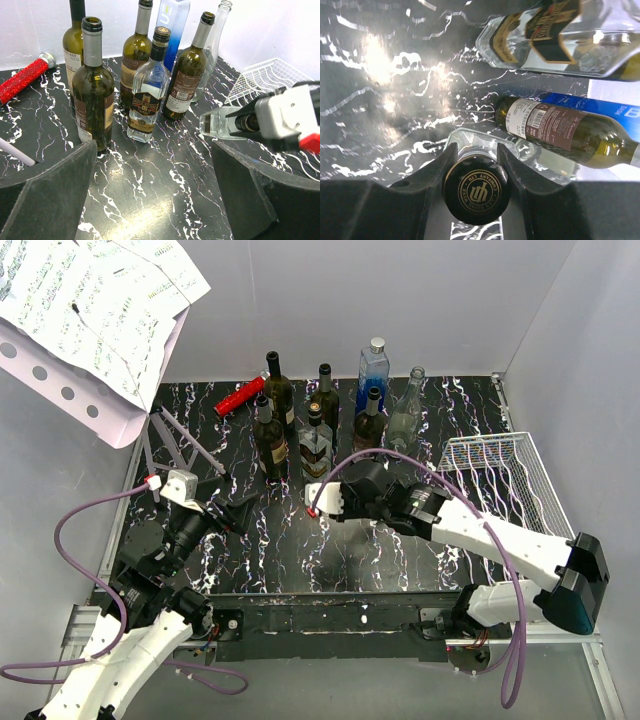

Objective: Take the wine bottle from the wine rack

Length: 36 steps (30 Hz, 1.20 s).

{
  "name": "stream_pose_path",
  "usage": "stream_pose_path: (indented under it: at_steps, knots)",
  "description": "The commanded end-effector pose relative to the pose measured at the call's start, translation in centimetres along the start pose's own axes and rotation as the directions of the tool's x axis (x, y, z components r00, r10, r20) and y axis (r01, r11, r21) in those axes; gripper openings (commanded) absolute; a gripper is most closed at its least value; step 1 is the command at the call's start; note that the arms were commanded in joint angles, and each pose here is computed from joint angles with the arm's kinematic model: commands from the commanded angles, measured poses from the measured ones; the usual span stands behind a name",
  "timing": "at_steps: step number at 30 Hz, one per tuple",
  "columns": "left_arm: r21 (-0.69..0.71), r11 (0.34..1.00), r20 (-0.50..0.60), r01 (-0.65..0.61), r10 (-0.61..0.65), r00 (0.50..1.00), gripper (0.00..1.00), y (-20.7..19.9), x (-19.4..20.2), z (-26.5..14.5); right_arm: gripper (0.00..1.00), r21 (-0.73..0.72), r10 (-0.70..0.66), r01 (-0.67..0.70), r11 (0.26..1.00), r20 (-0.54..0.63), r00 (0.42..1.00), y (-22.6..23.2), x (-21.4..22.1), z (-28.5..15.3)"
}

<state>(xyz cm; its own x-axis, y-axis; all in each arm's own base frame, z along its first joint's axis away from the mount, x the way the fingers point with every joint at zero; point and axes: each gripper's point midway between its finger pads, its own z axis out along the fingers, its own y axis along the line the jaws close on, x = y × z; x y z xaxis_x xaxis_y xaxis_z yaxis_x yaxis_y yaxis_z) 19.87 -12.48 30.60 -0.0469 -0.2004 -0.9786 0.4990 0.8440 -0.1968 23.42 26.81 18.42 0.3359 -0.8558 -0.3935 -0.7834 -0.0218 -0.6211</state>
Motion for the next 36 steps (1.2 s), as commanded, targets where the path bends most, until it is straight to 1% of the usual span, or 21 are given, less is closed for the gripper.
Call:
stream_pose_path:
  at_steps: [1, 5, 6, 8, 10, 14, 16, 18, 21, 23, 30, 32, 36]
  knots:
    - [-0.008, 1.0, 0.008, -0.01, 0.01, 1.0, 0.98, 0.2, -0.2, 0.0, 0.01, 0.195, 0.223, -0.273, 0.942, 0.242, 0.944, -7.1, -5.5, -4.9]
    - [-0.007, 1.0, 0.004, -0.01, 0.01, 1.0, 0.98, 0.2, -0.1, 0.0, 0.01, 0.206, 0.333, -0.431, 0.879, 0.383, 0.862, -8.8, -7.5, -6.1]
    - [-0.007, 1.0, 0.006, -0.01, 0.01, 1.0, 0.98, 0.2, -0.1, 0.0, 0.01, 0.218, 0.361, -0.476, 0.852, 0.415, 0.835, -9.5, -7.9, -6.4]
    - [-0.007, 1.0, 0.007, -0.01, 0.01, 1.0, 0.98, 0.1, -0.2, 0.0, 0.01, 0.263, 0.449, -0.6, 0.755, 0.46, 0.766, -11.5, -7.5, -7.1]
    - [-0.007, 1.0, 0.007, -0.01, 0.01, 1.0, 0.98, 0.1, -0.2, 0.0, 0.01, 0.286, 0.513, -0.672, 0.683, 0.467, 0.72, -13.1, -6.8, -7.7]
    - [-0.004, 1.0, 0.005, -0.01, 0.01, 1.0, 0.98, 0.1, -0.1, 0.0, 0.01, 0.321, 0.629, -0.759, 0.567, 0.427, 0.65, -15.1, -4.3, -8.4]
    - [0.0, 1.0, 0.003, -0.01, 0.01, 1.0, 0.98, 0.0, 0.0, 0.0, 0.01, 0.332, 0.674, -0.802, 0.496, 0.435, 0.597, -16.2, -2.8, -8.8]
    - [-0.001, 1.0, 0.003, -0.009, 0.009, 1.0, 0.98, 0.0, -0.1, 0.0, 0.01, 0.314, 0.716, -0.846, 0.431, 0.452, 0.532, -16.6, -1.7, -8.8]
    - [0.0, 1.0, 0.001, -0.01, 0.01, 1.0, 0.98, 0.0, 0.0, 0.1, 0.01, 0.266, 0.747, -0.895, 0.359, 0.493, 0.446, -16.7, -1.2, -8.8]
    - [0.0, 1.0, 0.001, -0.009, 0.009, 1.0, 0.98, 0.0, 0.0, 0.1, 0.01, 0.241, 0.759, -0.914, 0.326, 0.51, 0.405, -16.6, -1.1, -8.3]
    - [0.006, 1.0, -0.009, -0.009, 0.009, 1.0, 0.98, -0.1, 0.2, 0.3, 0.01, 0.19, 0.768, -0.95, 0.248, 0.559, 0.313, -16.9, -1.6, -6.8]
    - [0.005, 1.0, -0.01, -0.009, 0.009, 1.0, 0.98, -0.1, 0.2, 0.3, 0.01, 0.182, 0.775, -0.954, 0.24, 0.555, 0.3, -16.9, -1.7, -6.2]
    - [0.003, 1.0, -0.008, -0.009, 0.009, 1.0, 0.98, 0.0, 0.2, 0.3, 0.01, 0.181, 0.802, -0.95, 0.256, 0.509, 0.313, -16.5, -1.8, -4.8]
